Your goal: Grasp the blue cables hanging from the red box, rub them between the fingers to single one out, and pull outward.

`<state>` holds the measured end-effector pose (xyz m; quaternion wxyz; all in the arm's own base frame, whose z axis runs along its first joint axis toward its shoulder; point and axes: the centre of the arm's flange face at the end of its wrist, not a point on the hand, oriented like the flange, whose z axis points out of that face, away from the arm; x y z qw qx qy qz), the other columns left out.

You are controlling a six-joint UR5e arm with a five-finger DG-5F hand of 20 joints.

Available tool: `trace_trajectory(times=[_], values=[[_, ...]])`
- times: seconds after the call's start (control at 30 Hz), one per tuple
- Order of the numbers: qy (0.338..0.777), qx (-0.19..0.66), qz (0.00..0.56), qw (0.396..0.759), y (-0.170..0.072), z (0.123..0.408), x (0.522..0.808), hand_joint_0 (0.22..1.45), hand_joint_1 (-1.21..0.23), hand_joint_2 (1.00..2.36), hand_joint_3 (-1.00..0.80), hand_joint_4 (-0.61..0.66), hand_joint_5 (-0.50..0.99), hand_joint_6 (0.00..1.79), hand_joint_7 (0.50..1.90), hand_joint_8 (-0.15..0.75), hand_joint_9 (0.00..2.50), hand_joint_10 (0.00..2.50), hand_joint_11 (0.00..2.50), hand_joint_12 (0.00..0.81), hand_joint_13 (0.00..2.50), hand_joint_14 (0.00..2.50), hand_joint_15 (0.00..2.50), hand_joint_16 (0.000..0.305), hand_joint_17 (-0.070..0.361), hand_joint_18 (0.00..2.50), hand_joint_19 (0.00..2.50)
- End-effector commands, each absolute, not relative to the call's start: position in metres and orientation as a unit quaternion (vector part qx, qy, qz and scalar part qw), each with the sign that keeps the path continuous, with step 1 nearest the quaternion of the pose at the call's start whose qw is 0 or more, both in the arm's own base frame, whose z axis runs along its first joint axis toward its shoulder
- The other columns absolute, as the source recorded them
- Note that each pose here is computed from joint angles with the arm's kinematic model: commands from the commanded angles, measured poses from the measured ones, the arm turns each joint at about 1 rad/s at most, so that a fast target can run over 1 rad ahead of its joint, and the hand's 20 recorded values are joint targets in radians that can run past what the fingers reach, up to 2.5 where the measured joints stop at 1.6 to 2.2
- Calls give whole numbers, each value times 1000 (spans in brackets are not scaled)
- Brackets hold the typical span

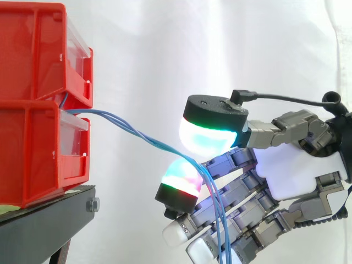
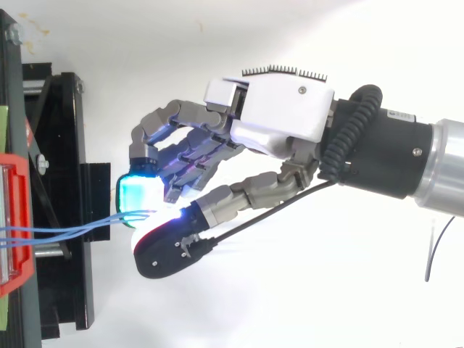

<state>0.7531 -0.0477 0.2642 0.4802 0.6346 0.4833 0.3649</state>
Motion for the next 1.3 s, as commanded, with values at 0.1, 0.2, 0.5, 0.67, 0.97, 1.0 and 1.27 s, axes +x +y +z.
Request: trace_trajectory(times=[0.1,0.2,0.5,0.67,0.97,1.0,1.27], values=[[483,635,366,480,-47,264,753,524,-766,1000,-500,38,-162,884,1078,238,729,11,367,363,770,21,548,48,109,686,553],[483,635,366,480,-47,264,753,608,-779,1009,-382,8,-162,880,1126,225,731,13,359,351,761,20,555,45,102,660,571],[482,635,367,480,-47,266,753,762,-905,1010,-366,-135,-189,911,1192,205,674,10,328,344,758,21,530,45,102,675,511],[483,635,366,480,-47,264,753,820,-905,1000,-500,-222,-196,909,1139,180,636,9,301,332,736,18,508,44,99,669,501],[478,638,369,477,-47,264,753,804,-921,1000,-500,-195,-192,903,1110,173,668,9,304,324,747,18,499,43,97,688,482],[477,639,370,476,-47,264,753,791,-925,1000,-500,-165,-191,901,1125,173,670,9,298,323,748,20,506,43,97,692,484],[471,643,374,474,-48,265,753,794,-913,1000,-500,-189,-186,896,1278,180,675,10,289,333,754,20,500,43,97,687,482]])
